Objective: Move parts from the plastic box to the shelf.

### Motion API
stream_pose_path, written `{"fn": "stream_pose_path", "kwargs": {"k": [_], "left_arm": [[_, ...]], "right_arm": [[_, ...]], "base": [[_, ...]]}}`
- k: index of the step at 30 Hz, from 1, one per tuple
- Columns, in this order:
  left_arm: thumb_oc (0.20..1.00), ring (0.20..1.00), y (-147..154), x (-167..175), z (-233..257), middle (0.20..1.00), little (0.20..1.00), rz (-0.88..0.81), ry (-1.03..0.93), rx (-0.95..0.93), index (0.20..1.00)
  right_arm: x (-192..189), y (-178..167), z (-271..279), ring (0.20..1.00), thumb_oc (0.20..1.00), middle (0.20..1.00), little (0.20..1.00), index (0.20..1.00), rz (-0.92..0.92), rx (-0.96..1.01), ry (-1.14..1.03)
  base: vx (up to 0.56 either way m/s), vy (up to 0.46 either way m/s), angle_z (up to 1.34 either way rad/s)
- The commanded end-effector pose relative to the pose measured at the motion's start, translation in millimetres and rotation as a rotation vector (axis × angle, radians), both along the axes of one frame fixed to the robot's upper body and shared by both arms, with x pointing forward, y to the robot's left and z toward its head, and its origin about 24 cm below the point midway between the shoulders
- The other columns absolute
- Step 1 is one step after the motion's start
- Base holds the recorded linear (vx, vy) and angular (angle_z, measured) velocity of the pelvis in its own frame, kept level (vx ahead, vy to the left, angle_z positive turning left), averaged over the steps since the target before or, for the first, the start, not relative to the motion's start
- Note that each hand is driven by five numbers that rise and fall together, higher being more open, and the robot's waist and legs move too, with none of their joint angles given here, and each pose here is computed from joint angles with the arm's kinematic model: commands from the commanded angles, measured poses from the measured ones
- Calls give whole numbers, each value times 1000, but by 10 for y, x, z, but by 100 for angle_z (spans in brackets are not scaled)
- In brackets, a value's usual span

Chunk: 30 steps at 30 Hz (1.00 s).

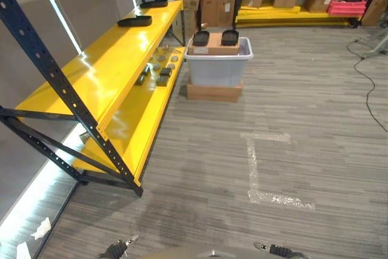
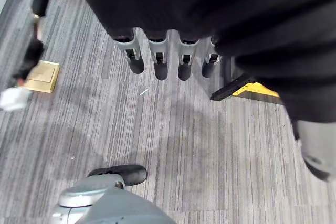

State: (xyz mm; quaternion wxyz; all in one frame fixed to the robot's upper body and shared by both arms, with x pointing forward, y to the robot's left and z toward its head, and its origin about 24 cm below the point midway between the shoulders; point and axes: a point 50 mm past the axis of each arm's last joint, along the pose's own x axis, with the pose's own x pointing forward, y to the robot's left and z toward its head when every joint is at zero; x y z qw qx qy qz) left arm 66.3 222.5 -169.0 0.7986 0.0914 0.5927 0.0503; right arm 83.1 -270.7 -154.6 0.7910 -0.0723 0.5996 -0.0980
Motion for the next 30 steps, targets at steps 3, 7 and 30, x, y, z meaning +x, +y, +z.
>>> {"fn": "stream_pose_path", "kwargs": {"k": [3, 7, 30], "left_arm": [[1000, 1000, 240, 101, 67, 1000, 1000, 34, -24, 87, 1000], [1000, 1000, 242, 0, 47, 1000, 1000, 45, 12, 80, 1000], [1000, 1000, 299, 362, 189, 1000, 1000, 101, -231, 125, 1000]], "right_arm": [[17, 142, -42, 1000, 1000, 1000, 1000, 1000, 60, 11, 10], [30, 136, -38, 1000, 1000, 1000, 1000, 1000, 73, 3, 10], [519, 166, 140, 1000, 1000, 1000, 1000, 1000, 32, -47, -288]], "base": [[22, 5, 1], [5, 11, -2], [-5, 3, -1]]}}
